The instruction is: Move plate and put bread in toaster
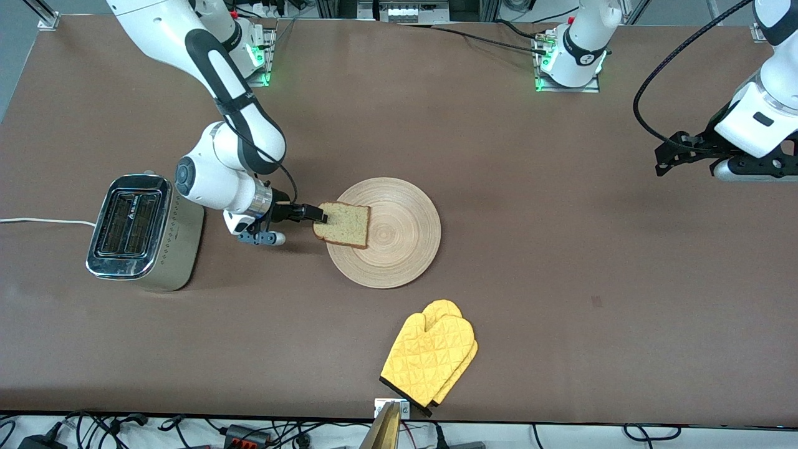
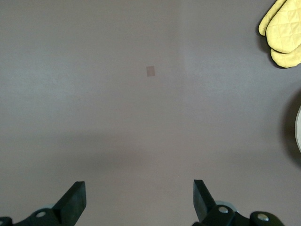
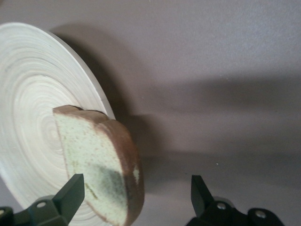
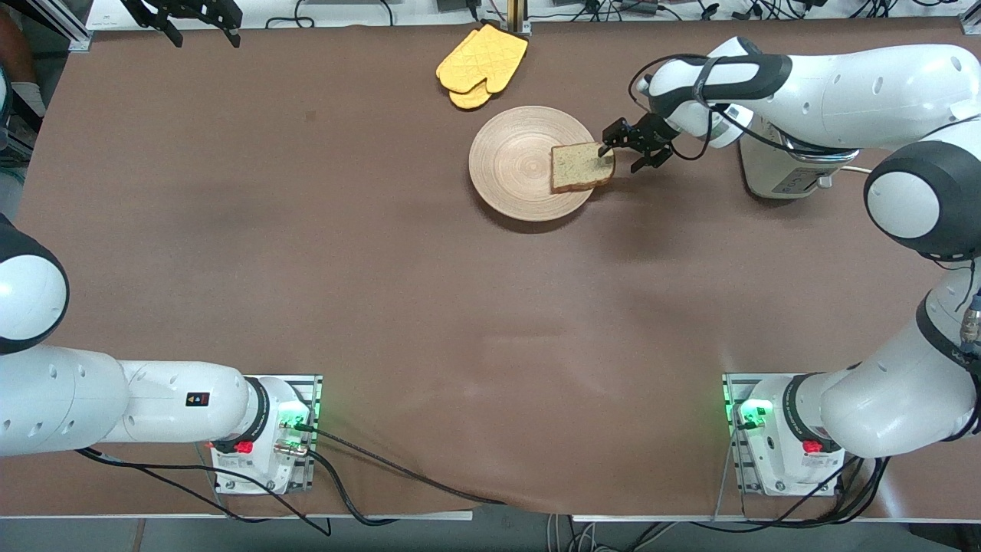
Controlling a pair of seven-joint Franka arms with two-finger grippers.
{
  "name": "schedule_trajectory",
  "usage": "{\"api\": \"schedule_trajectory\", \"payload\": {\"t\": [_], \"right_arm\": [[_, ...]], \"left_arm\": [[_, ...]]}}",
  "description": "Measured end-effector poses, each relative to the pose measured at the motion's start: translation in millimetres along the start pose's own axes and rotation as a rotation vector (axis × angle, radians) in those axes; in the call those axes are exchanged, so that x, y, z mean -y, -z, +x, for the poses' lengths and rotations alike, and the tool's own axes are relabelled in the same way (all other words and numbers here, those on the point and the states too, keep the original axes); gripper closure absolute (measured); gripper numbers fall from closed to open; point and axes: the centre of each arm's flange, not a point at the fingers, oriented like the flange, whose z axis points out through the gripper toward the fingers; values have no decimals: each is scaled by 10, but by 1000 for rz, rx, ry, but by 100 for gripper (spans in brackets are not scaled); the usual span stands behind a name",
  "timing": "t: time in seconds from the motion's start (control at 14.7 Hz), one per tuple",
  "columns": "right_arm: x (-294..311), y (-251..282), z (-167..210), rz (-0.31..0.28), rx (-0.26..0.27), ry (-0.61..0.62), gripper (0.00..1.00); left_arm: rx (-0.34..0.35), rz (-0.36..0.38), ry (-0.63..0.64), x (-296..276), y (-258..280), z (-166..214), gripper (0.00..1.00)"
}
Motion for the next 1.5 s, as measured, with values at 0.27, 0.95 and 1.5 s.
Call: {"api": "schedule_trajectory", "payload": {"t": [0.27, 0.95, 1.5], "right_arm": [[28, -46, -30, -5, -5, 7, 0], [27, -41, -26, -2, -10, 2, 34], [45, -30, -22, 4, -13, -1, 57]], "left_arm": [[-3, 0, -8, -42, 21, 1, 0], [4, 0, -6, -33, 15, -7, 0], [4, 0, -6, -33, 15, -7, 0]]}}
